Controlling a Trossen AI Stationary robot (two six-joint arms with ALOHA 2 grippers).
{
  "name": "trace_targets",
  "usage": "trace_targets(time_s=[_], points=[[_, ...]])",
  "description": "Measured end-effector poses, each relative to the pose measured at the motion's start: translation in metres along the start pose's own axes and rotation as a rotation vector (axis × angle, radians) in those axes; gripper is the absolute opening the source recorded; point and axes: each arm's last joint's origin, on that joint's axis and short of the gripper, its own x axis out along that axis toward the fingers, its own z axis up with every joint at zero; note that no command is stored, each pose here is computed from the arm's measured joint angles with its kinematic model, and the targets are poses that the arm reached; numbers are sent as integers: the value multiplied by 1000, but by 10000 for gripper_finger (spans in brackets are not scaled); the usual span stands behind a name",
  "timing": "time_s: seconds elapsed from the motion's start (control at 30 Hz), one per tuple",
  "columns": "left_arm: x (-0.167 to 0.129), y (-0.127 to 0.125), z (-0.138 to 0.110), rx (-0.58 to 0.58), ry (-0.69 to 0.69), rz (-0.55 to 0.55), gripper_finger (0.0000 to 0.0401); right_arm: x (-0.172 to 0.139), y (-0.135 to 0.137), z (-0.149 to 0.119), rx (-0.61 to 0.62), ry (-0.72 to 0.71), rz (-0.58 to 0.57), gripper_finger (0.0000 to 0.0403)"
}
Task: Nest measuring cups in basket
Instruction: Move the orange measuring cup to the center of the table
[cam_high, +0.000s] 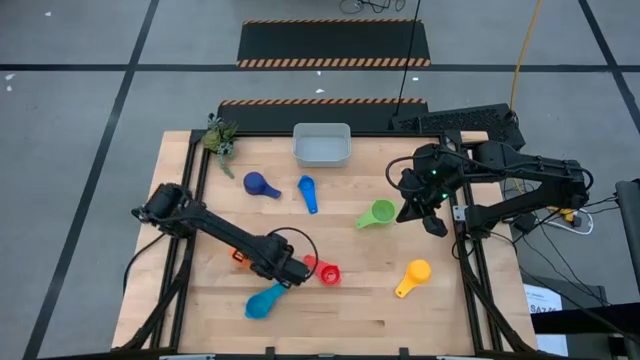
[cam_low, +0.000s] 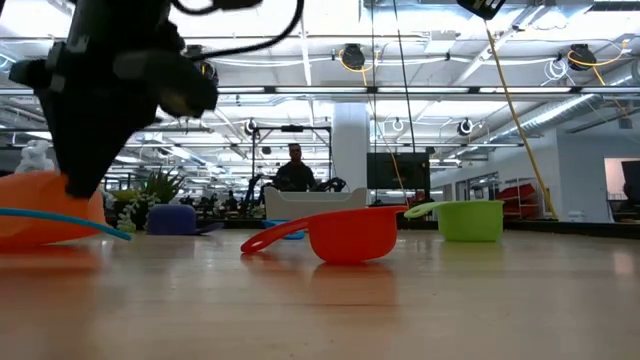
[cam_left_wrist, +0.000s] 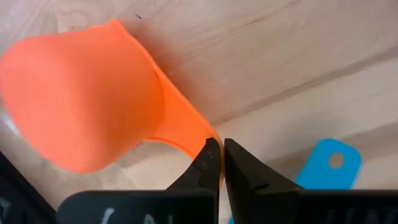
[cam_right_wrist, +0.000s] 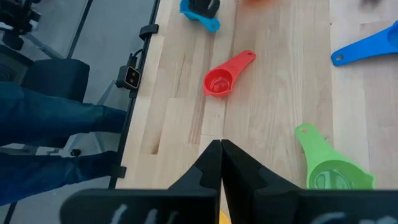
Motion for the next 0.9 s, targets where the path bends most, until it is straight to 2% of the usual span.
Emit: trace_targets(time_s=[0.23,0.37,0.43,0.63,0.77,0.9], points=[[-44,19,-4,-10,-54,-173,6,0,0,1,-5,-10,-17,0],[-78,35,-3,-16,-175,-354,6,0,-3,2,-16,-19,-102,0],[-93,45,-3,-35,-238,-415,6,0,-3,2,-29,-19,-110,0],[-126,76,-2,-70,-427,-535,6,3,-7,3,-55,-37,-182,0],[-145,85,1,-34,-597,-625,6,9,-11,4,-62,-76,-187,0],[-163,90,9,23,-705,-721,6,17,-16,5,-35,-110,-190,0]])
